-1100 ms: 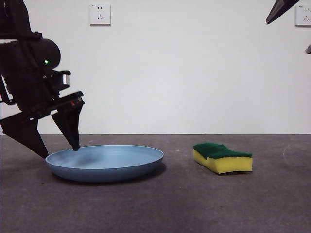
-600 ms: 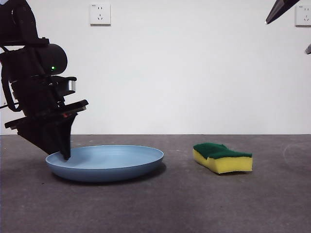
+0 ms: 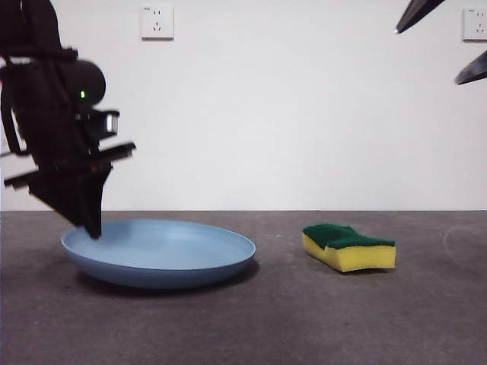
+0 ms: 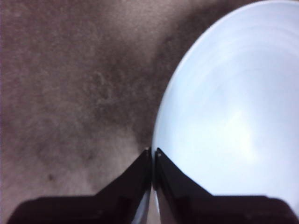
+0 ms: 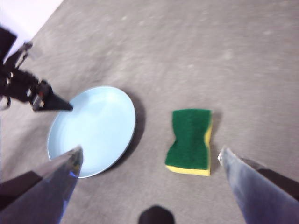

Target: Pick up the plate,pick up the cloth,clean the plate with the cloth

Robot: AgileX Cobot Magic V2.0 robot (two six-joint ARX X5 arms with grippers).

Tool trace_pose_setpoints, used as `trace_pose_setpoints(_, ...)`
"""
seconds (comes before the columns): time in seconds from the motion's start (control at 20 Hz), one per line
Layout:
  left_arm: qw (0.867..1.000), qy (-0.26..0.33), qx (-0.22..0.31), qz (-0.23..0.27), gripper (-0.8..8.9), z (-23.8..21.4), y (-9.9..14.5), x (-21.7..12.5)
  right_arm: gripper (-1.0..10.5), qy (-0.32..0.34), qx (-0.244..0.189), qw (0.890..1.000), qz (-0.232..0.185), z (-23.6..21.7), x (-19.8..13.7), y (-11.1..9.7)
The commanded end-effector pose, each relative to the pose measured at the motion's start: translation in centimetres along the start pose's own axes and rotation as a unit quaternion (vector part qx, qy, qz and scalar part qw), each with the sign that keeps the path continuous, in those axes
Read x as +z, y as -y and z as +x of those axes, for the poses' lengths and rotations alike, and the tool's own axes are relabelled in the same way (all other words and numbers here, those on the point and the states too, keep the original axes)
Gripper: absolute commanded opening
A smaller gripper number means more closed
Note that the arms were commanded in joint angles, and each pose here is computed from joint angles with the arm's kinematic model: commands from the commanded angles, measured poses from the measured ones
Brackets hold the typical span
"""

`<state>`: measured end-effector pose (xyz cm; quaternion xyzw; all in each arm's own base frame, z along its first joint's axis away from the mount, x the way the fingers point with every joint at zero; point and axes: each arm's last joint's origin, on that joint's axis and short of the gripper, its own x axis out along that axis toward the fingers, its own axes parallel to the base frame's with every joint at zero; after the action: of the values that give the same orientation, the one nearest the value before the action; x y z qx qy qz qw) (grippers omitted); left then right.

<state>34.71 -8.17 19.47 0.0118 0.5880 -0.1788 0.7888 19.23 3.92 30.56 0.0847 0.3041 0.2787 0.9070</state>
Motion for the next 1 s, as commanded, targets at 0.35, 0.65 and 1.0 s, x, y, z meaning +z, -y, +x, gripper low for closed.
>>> trace_pose_setpoints(0.35, 0.994, 0.102, 0.002, 0.046, -0.06, -10.1, 2.9, -0.5, 5.0, -0.068, -0.046, 0.993, -0.079, 5.2, 3.2, -2.7)
trace_pose_setpoints(0.65, 0.992, 0.117, 0.005, 0.051, -0.06, -13.4, 3.6, -2.3, 4.4, -0.148, -0.068, 0.981, -0.103, 11.8, 2.3, -2.0)
trace_pose_setpoints(1.0, 0.993, 0.100, 0.012, 0.068, -0.06, -13.3, 4.0, -2.6, 4.4, -0.217, -0.096, 0.966, -0.102, 18.1, -0.6, 0.5)
